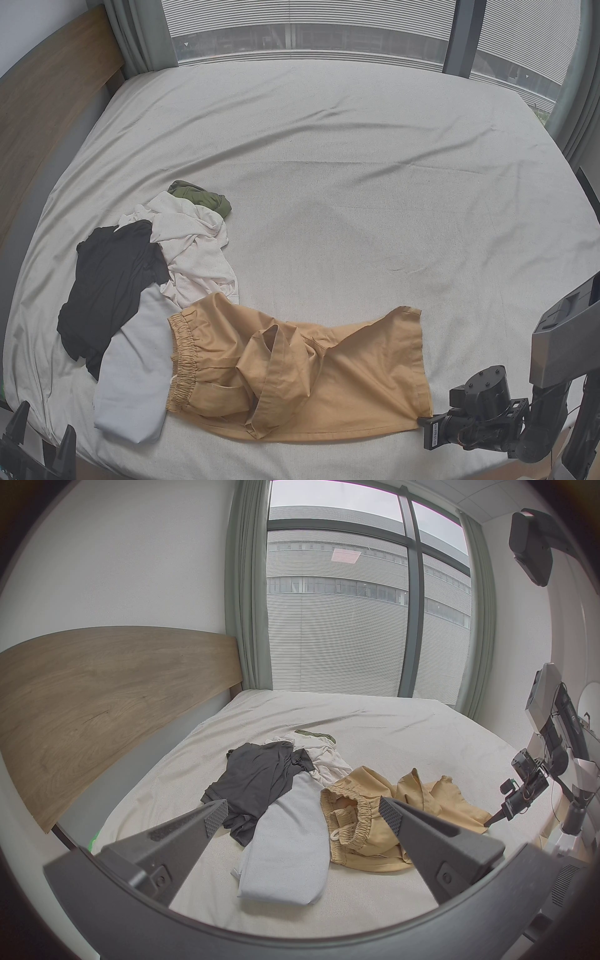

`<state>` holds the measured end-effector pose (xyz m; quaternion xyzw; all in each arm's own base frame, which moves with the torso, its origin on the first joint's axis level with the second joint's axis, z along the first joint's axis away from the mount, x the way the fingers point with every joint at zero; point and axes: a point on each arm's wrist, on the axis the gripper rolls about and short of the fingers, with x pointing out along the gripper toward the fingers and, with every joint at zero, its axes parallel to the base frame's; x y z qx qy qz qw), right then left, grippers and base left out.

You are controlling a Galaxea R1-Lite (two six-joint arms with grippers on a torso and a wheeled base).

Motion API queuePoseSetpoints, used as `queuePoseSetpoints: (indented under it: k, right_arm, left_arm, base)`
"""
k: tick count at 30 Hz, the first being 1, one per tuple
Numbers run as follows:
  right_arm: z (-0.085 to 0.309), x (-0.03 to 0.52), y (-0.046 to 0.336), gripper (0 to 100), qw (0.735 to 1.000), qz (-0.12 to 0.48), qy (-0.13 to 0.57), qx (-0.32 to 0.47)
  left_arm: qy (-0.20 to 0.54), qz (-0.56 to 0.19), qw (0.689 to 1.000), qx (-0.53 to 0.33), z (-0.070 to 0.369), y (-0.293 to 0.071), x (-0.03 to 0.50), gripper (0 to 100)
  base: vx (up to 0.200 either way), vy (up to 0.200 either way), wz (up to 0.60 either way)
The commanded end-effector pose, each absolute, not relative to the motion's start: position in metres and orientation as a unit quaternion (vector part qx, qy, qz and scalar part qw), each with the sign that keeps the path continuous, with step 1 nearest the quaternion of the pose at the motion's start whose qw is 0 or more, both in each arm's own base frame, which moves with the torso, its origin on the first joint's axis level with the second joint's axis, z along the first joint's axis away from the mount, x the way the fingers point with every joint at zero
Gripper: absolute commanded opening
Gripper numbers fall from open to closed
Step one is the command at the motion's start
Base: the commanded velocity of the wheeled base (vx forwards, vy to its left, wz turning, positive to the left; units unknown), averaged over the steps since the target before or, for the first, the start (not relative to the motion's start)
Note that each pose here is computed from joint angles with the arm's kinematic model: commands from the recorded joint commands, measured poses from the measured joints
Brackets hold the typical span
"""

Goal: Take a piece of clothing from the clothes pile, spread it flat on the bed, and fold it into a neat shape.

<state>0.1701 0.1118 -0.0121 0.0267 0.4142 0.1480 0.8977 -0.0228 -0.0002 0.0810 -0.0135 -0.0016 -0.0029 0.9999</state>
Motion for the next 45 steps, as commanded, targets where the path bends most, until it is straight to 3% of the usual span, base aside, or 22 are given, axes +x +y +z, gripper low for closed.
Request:
queuePoseSetpoints:
  k: [1, 14, 28, 45]
  right_arm:
    - [-0.006, 0.168, 0.105, 0, 0.9, 0.138, 0.413, 0.029]
    - [-0.001, 0.18, 0.07, 0, 0.905, 0.073, 0.416, 0.042]
    - [0.023, 0.156, 0.06, 0, 0.893, 0.072, 0.442, 0.04]
    - [0.023, 0.146, 0.05, 0, 0.875, 0.052, 0.48, 0.039]
  left_arm:
    - [-0.001, -0.003, 1.0, -0.014, 0.076, 0.0, -0.023, 100]
    - [-0.001, -0.003, 1.0, -0.013, 0.076, 0.0, -0.023, 100]
    - [-0.001, -0.003, 1.0, -0.012, 0.076, 0.0, -0.023, 100]
    - [-0.001, -0.003, 1.0, -0.012, 0.076, 0.0, -0.023, 100]
  base:
    - [0.0, 0.0, 0.0]
    - [0.0, 0.0, 0.0]
    - [0.0, 0.0, 0.0]
    - [0.0, 0.0, 0.0]
